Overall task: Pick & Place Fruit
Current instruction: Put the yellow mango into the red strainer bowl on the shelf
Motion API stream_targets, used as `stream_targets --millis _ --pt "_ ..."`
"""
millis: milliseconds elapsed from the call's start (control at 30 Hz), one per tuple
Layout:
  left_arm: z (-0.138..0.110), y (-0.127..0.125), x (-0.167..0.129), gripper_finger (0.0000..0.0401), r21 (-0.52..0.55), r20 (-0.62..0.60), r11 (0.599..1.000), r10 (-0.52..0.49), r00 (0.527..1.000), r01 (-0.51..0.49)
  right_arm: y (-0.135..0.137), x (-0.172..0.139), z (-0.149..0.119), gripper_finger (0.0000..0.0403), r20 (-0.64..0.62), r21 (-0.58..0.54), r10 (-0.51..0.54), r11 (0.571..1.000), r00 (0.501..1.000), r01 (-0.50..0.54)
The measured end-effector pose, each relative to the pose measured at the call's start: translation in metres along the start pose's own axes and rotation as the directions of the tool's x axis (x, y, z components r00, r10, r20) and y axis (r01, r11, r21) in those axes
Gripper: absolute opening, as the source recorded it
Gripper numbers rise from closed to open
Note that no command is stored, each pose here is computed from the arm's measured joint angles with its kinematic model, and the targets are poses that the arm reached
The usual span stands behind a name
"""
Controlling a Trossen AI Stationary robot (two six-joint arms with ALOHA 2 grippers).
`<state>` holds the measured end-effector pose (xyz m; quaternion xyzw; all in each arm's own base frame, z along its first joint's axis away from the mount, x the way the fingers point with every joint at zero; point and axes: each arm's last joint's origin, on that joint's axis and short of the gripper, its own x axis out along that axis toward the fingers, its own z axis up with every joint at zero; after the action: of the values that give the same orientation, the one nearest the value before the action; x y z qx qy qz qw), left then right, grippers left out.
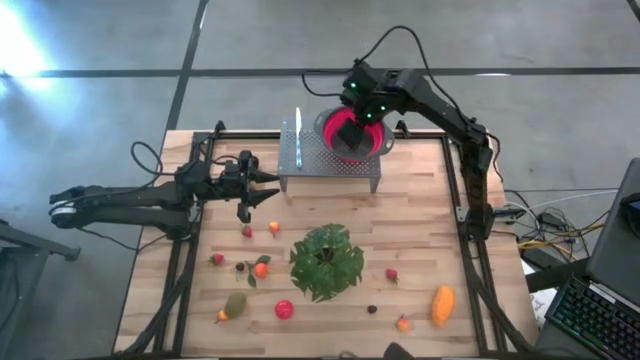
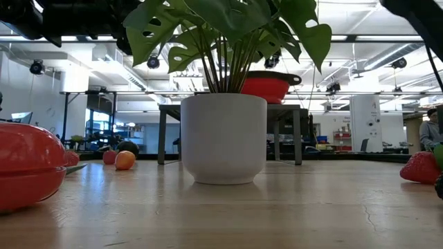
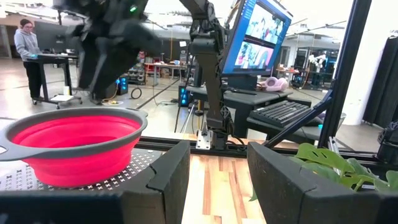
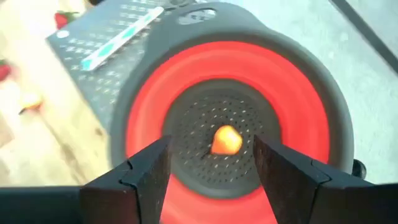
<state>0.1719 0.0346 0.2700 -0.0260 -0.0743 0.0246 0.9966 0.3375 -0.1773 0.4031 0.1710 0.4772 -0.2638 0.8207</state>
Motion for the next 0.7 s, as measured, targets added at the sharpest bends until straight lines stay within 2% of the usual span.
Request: stream_targets --millis 233,433,700 --pt "0.0 0.0 0.0 0.0167 0.002 -0.001 1.0 0.0 1.0 0.0 0.039 -0.041 -0.025 0.021 0.002 -0.082 0.024 0.996 1.0 -0.024" --pt "-0.001 0.0 0.0 0.0167 0.001 -0.006 1.0 0.0 1.0 0.0 0.091 -0.063 -0.055 0.0217 -0.012 -0.173 0.016 0.985 1.0 -0.018" --pt "-0.001 0.0 0.0 0.0167 0.001 -0.006 1.0 0.001 1.0 -0.001 0.158 -0.084 -0.099 0.0205 -0.026 -0.292 0.11 0.95 0.994 -0.113"
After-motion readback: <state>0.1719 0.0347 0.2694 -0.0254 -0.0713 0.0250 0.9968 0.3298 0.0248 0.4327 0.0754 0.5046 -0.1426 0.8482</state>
